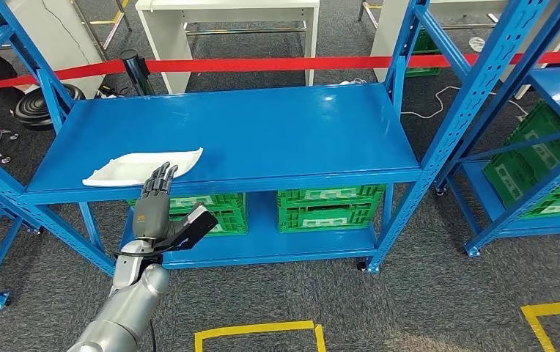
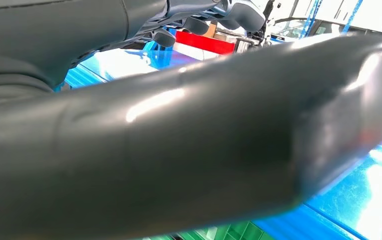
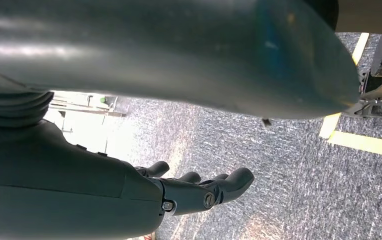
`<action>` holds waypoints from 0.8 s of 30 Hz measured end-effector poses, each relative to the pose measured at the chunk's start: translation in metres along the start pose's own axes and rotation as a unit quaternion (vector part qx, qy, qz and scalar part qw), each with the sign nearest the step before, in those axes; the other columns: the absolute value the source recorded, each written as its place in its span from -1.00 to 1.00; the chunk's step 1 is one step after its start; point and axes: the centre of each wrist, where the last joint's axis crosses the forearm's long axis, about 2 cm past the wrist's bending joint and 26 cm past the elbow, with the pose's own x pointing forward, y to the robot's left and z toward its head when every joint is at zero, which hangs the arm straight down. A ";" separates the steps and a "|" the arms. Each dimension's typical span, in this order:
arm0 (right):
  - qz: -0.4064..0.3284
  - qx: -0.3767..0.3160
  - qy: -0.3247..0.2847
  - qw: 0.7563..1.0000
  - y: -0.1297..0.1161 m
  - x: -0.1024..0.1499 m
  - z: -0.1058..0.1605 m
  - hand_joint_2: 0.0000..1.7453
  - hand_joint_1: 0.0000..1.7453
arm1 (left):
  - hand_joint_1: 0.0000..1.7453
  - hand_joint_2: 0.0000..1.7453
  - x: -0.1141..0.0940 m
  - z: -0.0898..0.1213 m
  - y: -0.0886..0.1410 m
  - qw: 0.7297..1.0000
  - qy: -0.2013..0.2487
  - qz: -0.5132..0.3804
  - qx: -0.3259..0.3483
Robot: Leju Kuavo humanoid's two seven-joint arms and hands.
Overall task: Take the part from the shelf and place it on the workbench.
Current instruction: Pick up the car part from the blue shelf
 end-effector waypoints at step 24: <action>0.000 0.000 0.000 1.000 0.000 0.000 0.000 -1.00 -1.00 | -1.00 -1.00 0.000 0.000 0.000 1.000 0.000 0.000 0.000</action>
